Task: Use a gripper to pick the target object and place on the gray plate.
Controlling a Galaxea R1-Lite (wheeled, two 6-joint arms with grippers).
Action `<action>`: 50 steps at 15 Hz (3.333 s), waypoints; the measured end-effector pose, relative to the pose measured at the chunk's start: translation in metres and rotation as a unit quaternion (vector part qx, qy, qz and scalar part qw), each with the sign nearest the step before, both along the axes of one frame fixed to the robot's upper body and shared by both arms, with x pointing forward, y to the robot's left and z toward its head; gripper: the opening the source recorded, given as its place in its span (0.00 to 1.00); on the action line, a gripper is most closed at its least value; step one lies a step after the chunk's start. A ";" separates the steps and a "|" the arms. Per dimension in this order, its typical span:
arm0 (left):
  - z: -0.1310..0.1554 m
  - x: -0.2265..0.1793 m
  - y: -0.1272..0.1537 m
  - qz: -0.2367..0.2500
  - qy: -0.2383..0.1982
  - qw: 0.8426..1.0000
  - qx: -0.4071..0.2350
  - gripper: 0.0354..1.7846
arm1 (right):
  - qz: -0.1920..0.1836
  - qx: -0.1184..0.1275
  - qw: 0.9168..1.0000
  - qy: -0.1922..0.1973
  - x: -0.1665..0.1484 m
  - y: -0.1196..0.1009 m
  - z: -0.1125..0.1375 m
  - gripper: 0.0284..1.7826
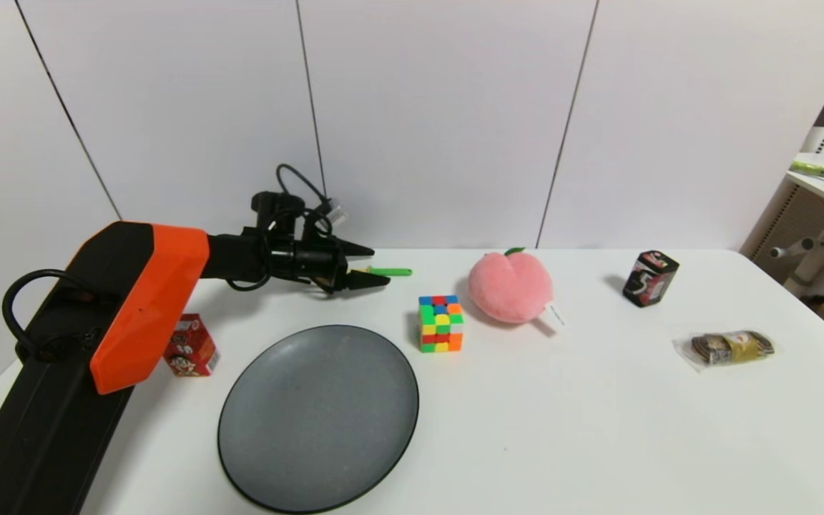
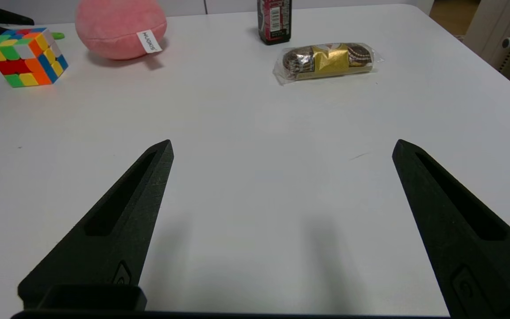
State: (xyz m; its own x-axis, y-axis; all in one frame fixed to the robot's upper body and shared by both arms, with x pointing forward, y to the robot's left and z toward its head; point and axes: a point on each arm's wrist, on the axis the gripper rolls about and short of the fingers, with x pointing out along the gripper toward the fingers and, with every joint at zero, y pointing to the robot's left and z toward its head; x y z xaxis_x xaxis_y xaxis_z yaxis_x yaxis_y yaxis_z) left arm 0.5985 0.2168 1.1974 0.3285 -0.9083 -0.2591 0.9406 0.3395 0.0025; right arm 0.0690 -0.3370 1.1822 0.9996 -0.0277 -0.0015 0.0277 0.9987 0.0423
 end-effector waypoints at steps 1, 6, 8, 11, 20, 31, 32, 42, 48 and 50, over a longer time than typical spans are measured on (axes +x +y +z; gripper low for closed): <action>-0.001 0.000 0.000 0.002 0.001 1.000 0.001 0.94 | 0.000 0.000 1.000 0.000 0.000 0.000 0.000 0.96; -0.004 0.000 0.002 0.006 0.010 1.000 0.003 0.94 | 0.000 0.000 1.000 0.000 0.000 0.000 0.000 0.96; -0.002 0.000 0.003 0.007 0.009 1.000 0.004 0.94 | 0.000 0.000 1.000 0.000 0.000 0.000 0.000 0.96; 0.010 -0.004 0.008 0.024 0.012 1.000 0.013 0.94 | 0.000 0.000 1.000 0.000 0.000 0.000 0.000 0.96; 0.051 -0.014 0.010 0.024 -0.025 0.999 0.012 0.94 | 0.000 0.000 1.000 0.000 0.000 0.000 0.000 0.96; 0.040 -0.027 0.011 0.031 -0.007 0.995 0.095 0.94 | 0.000 0.000 1.000 0.000 0.000 0.000 0.000 0.96; 0.040 -0.027 0.011 0.033 -0.007 0.995 0.097 0.94 | 0.000 0.000 1.000 0.000 0.000 0.000 0.000 0.96; 0.033 -0.025 0.009 0.035 -0.005 0.994 0.104 0.94 | 0.000 0.000 1.000 0.000 0.000 0.000 0.000 0.96; 0.030 -0.025 0.009 0.031 0.001 0.994 0.101 0.94 | 0.000 0.000 1.000 0.000 0.000 0.000 0.000 0.96; 0.028 -0.025 0.009 0.029 0.003 0.995 0.100 0.94 | 0.000 0.000 1.000 0.000 0.000 0.000 0.000 0.96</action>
